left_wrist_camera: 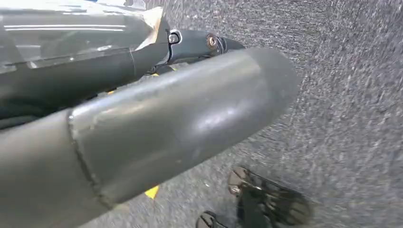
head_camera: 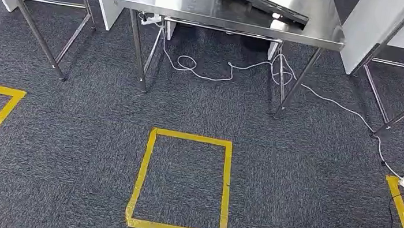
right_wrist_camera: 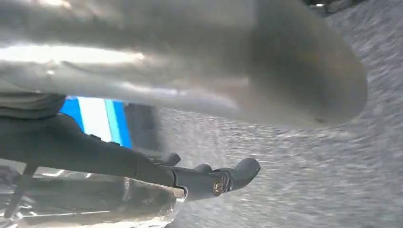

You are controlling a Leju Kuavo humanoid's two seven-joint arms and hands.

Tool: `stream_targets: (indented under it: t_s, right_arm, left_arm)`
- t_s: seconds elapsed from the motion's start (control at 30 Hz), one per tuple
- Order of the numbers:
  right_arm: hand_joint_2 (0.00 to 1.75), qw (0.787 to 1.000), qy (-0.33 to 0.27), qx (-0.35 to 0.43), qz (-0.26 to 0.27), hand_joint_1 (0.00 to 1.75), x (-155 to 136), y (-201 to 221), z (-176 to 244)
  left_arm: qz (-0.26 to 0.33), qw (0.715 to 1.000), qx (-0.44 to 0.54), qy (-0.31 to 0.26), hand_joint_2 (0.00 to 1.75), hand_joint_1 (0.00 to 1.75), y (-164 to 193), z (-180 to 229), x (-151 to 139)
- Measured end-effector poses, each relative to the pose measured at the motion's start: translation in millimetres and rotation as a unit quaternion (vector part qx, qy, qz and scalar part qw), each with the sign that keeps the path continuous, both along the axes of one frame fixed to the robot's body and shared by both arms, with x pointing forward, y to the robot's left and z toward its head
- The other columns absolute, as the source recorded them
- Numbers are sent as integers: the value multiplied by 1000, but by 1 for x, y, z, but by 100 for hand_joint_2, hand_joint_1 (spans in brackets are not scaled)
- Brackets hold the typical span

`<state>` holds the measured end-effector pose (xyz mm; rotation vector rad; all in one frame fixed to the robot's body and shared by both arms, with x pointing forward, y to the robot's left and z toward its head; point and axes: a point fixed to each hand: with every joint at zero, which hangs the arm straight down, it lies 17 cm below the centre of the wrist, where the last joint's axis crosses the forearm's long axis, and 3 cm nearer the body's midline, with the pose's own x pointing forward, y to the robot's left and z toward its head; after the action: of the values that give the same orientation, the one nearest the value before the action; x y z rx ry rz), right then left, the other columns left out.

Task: Take the parts from the cabinet and place them on the table.

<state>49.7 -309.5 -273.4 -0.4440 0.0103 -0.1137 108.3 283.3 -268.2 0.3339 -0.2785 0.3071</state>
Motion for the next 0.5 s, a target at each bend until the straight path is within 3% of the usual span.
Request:
stream_targets:
  t_s: [0.5]
  right_arm:
    - [0,999,5,2,-33,0,-7,7,0]
  left_arm:
    - [-37,999,2,-2,0,0,-1,0,4]
